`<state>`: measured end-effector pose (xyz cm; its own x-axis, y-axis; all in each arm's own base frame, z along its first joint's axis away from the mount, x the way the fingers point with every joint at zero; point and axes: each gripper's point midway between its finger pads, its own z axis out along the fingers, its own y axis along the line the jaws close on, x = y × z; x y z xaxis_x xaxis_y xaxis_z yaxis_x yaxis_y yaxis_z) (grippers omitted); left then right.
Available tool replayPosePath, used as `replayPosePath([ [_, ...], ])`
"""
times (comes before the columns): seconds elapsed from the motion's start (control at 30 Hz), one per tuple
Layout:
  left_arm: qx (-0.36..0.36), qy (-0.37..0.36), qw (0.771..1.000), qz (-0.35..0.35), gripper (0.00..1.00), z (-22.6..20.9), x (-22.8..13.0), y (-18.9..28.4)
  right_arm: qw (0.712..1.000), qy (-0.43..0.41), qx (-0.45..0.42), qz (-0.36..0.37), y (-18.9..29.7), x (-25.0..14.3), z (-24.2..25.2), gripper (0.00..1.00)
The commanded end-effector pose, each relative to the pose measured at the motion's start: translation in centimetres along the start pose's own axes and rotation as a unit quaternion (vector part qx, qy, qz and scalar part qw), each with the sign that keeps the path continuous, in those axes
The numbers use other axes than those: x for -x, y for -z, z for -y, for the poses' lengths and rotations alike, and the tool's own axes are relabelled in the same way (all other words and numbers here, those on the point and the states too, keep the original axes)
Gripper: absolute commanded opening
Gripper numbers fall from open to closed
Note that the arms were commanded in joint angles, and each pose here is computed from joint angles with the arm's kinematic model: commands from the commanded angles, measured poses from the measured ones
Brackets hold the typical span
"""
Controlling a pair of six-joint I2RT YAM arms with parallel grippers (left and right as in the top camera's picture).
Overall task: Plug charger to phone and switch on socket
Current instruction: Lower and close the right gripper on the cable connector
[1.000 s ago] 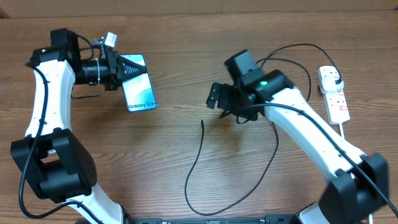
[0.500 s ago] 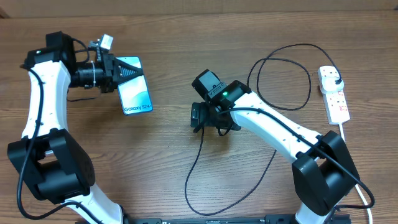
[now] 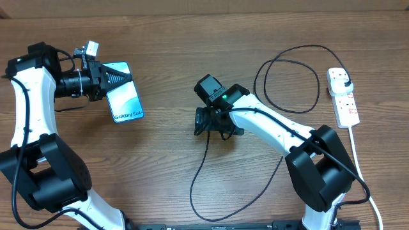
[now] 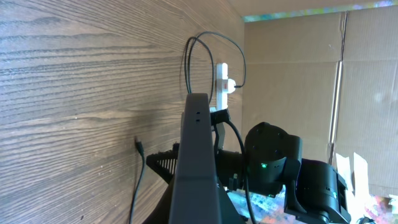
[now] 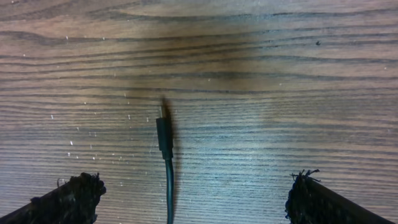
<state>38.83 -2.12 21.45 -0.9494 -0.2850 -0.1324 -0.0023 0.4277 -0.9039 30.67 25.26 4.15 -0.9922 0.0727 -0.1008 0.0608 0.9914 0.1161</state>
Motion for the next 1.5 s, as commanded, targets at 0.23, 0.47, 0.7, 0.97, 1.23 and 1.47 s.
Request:
replayPosePath([
  [0.23,-0.019,-0.032,0.999,0.013,0.04,1.8,0.1,0.7,0.999,0.021,-0.02,-0.026,0.1,1.1,-1.6,0.99],
  [0.47,-0.019,-0.032,0.999,0.013,0.04,1.8,0.1,0.7,0.998,0.025,-0.031,-0.039,-0.8,0.8,-1.3,0.94],
  [0.7,-0.019,-0.032,0.999,0.013,0.04,1.8,0.1,0.7,0.998,0.03,-0.031,-0.039,-0.9,0.7,-1.3,0.92],
  [0.97,-0.019,-0.029,0.999,0.012,0.04,1.8,0.0,0.7,0.996,0.047,-0.047,-0.059,-2.7,-0.8,-1.7,0.92],
  [1.23,-0.019,-0.029,0.999,0.012,0.04,1.8,0.0,0.7,0.995,0.052,-0.055,-0.059,-3.4,-1.0,-1.8,0.86],
  [1.47,-0.019,-0.029,0.999,0.012,0.04,1.8,0.0,0.7,0.995,0.052,-0.06,-0.056,-3.6,-1.0,-1.5,0.58],
])
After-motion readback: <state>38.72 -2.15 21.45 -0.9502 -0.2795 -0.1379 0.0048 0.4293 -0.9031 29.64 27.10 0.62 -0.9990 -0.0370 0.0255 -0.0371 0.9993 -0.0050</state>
